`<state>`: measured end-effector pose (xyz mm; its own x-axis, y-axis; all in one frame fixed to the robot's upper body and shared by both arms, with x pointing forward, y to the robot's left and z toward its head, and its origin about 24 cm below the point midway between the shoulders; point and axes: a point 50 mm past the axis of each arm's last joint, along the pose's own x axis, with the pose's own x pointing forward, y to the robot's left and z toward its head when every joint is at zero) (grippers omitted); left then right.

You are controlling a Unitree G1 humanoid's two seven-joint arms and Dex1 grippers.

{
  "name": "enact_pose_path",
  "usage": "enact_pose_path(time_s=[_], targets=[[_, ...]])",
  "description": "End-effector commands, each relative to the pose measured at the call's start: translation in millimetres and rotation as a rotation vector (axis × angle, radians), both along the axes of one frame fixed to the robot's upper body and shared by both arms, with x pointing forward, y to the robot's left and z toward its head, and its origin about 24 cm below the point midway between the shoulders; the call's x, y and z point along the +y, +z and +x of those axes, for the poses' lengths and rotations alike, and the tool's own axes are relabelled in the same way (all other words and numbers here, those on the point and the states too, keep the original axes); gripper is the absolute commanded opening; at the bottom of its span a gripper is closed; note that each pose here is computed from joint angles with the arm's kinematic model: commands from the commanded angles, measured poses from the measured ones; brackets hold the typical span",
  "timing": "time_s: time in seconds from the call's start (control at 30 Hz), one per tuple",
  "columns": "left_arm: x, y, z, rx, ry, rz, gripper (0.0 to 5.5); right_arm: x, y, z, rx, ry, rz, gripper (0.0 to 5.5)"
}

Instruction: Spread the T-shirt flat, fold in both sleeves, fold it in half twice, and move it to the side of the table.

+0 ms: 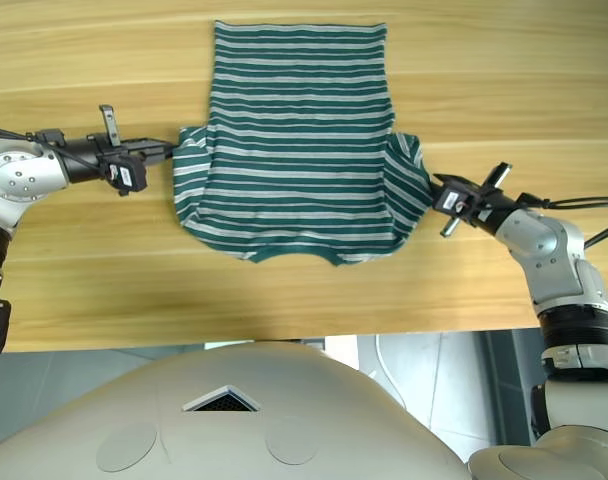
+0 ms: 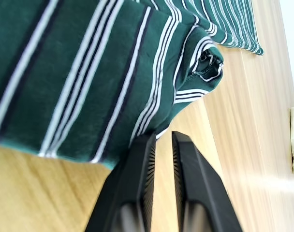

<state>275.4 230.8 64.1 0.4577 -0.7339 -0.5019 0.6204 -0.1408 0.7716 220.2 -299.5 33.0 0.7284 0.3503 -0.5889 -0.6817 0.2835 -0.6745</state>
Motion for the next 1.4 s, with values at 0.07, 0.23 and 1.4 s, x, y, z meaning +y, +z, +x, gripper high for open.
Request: enact_pose_path(time_s=[0.07, 0.23, 1.4], targets=[[-9.3, 4.2, -0.8, -0.034, -0.03, 0.0, 0.01, 3.7, -5.6, -1.8, 0.039, 0.02, -0.014, 0.6], [-26.1, 1.3, -0.6, -0.061, -0.062, -0.014, 0.01, 6.2, -5.9, -1.3, 0.04, 0.029, -0.011, 0.6], [-97.8, -54.0, 0.9, 0.128, -0.109, -0.051, 0.9, 11.1, 0.2, 0.5, -0.016, 0.016, 0.015, 0.6]])
